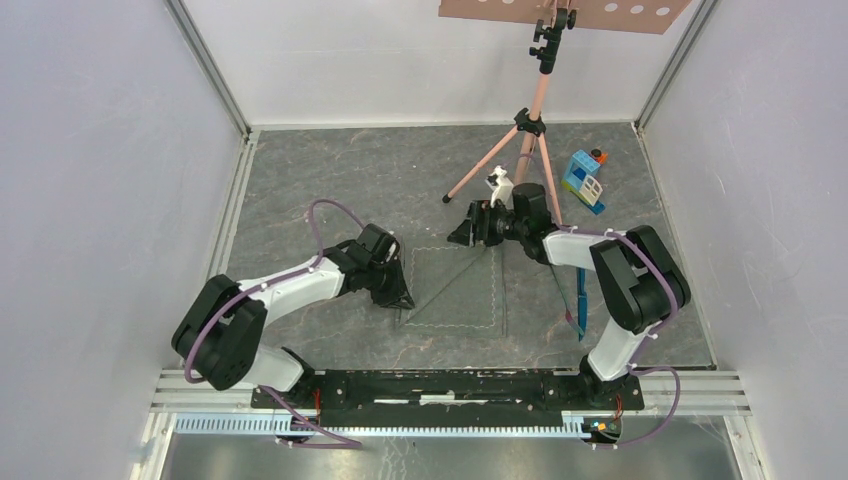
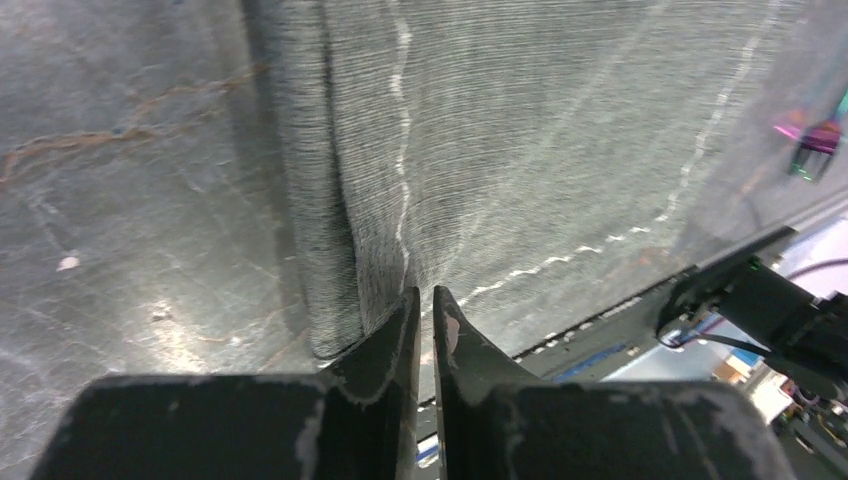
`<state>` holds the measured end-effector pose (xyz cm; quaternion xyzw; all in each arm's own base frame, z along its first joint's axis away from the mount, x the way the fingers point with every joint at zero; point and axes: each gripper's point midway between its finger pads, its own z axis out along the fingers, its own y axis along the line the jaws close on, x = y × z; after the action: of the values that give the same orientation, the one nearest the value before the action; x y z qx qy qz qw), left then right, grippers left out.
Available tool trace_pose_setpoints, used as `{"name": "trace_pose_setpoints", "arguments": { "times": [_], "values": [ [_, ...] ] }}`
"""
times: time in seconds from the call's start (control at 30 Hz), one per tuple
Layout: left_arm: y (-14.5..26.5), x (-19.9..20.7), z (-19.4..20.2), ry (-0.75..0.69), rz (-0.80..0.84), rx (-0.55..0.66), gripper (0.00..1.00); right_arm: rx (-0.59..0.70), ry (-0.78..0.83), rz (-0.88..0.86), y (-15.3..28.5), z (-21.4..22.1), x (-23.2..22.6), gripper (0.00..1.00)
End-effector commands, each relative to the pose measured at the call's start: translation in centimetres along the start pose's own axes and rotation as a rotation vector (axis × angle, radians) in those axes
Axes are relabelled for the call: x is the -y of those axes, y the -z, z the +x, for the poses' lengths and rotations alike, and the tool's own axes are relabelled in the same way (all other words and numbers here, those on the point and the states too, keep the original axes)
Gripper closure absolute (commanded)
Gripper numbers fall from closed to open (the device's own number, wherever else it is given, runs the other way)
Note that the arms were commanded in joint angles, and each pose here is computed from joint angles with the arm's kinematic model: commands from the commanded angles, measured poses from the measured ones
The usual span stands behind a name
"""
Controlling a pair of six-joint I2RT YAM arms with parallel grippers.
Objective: Fold the napkin into a case and place the utensils inside
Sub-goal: Smooth out the upper triangle-folded napkin at the center of the board.
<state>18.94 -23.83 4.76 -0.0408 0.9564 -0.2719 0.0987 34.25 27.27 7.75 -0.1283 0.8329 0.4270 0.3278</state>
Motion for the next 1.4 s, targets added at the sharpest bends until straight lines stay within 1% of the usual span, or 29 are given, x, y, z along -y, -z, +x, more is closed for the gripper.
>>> {"name": "trace_pose_setpoints", "arguments": {
  "times": [0.0,0.07,0.2,0.27,0.37,0.47,0.6,0.67,0.8,0.9,1.0,1.17,1.3,1.37],
  "values": [
    [-0.8,-2.8,0.7,-0.038,-0.104,-0.01,0.85,0.013,-0.003,0.035,0.8,0.1,2.4,0.17],
    [-0.9,-3.3,0.9,-0.039,-0.118,-0.013,0.85,0.009,-0.016,0.068,0.8,0.6,3.7,0.17],
    [-0.6,-2.6,0.2,-0.051,-0.111,0.004,0.85,-0.004,-0.012,0.126,0.8,1.2,5.3,0.17],
    [0.0,-1.7,-0.5,-0.068,-0.091,0.023,0.85,-0.003,-0.01,0.125,0.8,1.1,5.2,0.17],
    [1.2,0.3,-2.2,-0.098,-0.058,0.069,0.81,0.008,0.001,0.111,0.9,0.2,4.5,0.17],
    [2.0,1.4,-4.1,-0.126,-0.065,0.104,0.8,0.026,0.019,0.103,1.2,-1.0,3.7,0.17],
    [1.9,1.7,-6.7,-0.137,-0.096,0.138,0.73,0.046,0.04,0.09,2.0,-2.0,2.5,0.16],
    [1.7,0.9,-8.5,-0.144,-0.148,0.173,0.68,0.045,0.048,0.086,2.2,-1.9,2.0,0.16],
    [1.1,-1.1,-12.0,-0.156,-0.268,0.217,0.58,0.019,0.057,0.067,2.4,-0.4,1.0,0.16],
    [0.4,-2.0,-14.4,-0.171,-0.335,0.243,0.53,-0.004,0.064,0.066,2.4,0.9,0.9,0.16],
    [-0.8,-2.4,-15.8,-0.177,-0.357,0.227,0.53,-0.017,0.069,0.077,2.4,1.6,1.4,0.17],
    [-2.3,-2.9,-17.4,-0.17,-0.375,0.22,0.57,-0.027,0.085,0.103,2.2,1.5,2.1,0.2],
    [-3.2,-3.1,-17.4,-0.162,-0.364,0.201,0.61,-0.022,0.091,0.11,2.2,0.9,2.2,0.21],
    [-3.3,-2.6,-17.1,-0.163,-0.333,0.193,0.6,-0.017,0.085,0.118,2.4,0.6,2.6,0.21]
  ]
}}
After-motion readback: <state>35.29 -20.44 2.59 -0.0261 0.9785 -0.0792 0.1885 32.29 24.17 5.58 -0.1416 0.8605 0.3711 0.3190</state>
